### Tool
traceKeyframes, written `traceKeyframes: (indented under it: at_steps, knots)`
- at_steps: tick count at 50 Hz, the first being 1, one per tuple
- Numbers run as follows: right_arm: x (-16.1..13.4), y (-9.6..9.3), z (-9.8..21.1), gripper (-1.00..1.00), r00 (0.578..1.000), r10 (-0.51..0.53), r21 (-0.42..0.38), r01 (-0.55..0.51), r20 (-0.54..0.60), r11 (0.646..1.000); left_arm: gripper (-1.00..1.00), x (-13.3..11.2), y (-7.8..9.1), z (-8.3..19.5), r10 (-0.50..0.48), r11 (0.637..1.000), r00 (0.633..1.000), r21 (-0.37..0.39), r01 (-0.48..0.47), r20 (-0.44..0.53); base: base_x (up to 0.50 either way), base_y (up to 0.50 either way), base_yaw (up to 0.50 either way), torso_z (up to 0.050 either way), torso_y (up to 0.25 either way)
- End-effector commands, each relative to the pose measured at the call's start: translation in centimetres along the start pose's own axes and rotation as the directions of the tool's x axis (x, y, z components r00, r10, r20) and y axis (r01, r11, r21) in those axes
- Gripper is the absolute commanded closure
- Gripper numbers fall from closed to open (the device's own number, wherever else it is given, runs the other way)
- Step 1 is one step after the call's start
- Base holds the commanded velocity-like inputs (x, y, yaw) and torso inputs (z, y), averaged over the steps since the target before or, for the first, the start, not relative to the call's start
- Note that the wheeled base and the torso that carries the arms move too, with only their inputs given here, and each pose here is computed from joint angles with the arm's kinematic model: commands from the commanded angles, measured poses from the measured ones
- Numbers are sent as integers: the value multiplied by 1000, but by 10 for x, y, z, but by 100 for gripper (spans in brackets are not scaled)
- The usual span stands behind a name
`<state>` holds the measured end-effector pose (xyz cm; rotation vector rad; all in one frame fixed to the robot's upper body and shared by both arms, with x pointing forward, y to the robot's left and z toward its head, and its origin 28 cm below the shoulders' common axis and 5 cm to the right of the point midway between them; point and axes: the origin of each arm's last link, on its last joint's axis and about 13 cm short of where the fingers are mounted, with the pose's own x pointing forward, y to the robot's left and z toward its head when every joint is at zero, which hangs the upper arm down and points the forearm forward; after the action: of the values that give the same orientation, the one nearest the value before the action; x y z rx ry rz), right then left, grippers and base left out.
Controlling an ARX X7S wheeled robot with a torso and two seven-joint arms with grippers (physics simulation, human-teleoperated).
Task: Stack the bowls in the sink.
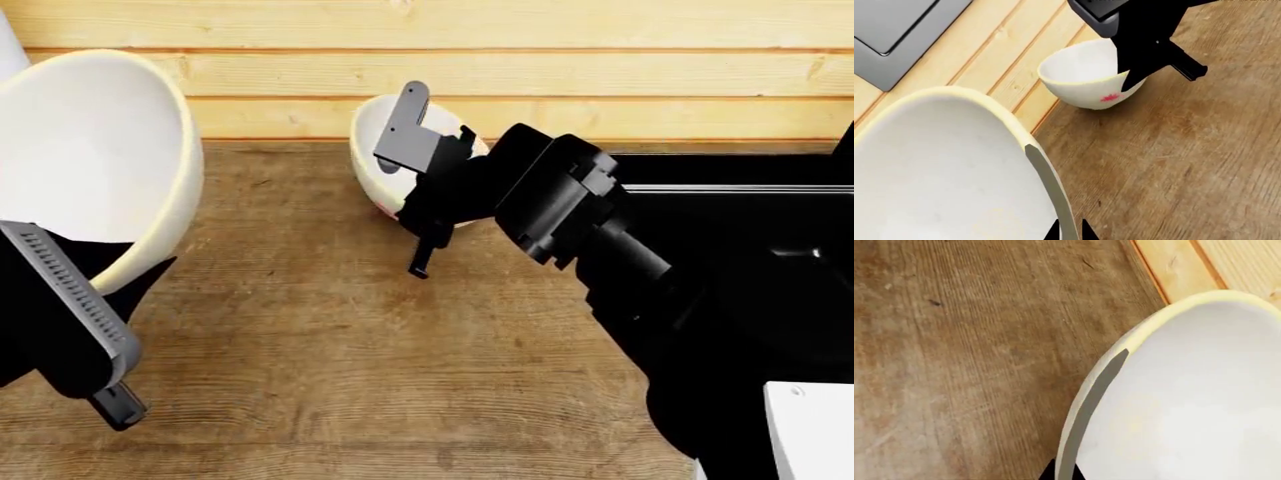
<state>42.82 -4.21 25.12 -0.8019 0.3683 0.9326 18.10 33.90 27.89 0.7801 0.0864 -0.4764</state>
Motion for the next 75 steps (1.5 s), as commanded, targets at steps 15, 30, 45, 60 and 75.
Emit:
traceKeyframes:
  at_steps: [15, 30, 45, 60, 75]
  knots:
    - [-43, -32, 31, 100, 997, -71, -91, 74, 28, 993, 100, 16, 5, 10, 19, 999, 999, 35, -21, 50, 0, 0, 0, 1, 1]
    - [-120, -3, 15, 100, 989, -145, -119, 146, 11, 982, 100, 38, 14, 24, 7, 998, 996, 60, -13, 91, 0, 0, 0, 0, 1]
    - [-151, 29, -11, 100, 982, -187, -62, 186, -11, 981, 100, 46, 16, 23, 0, 998, 995, 64, -7, 102, 0, 0, 0, 0, 1]
    - [-161, 28, -8, 100, 969, -246, -46, 244, -29, 969, 100, 47, 14, 23, -12, 998, 993, 66, 5, 114, -35, 0, 0, 0, 1]
    - [-163, 28, -7, 100, 968, -249, -46, 248, -30, 968, 100, 44, 13, 25, -13, 997, 993, 72, 5, 115, -297, 0, 0, 1, 0]
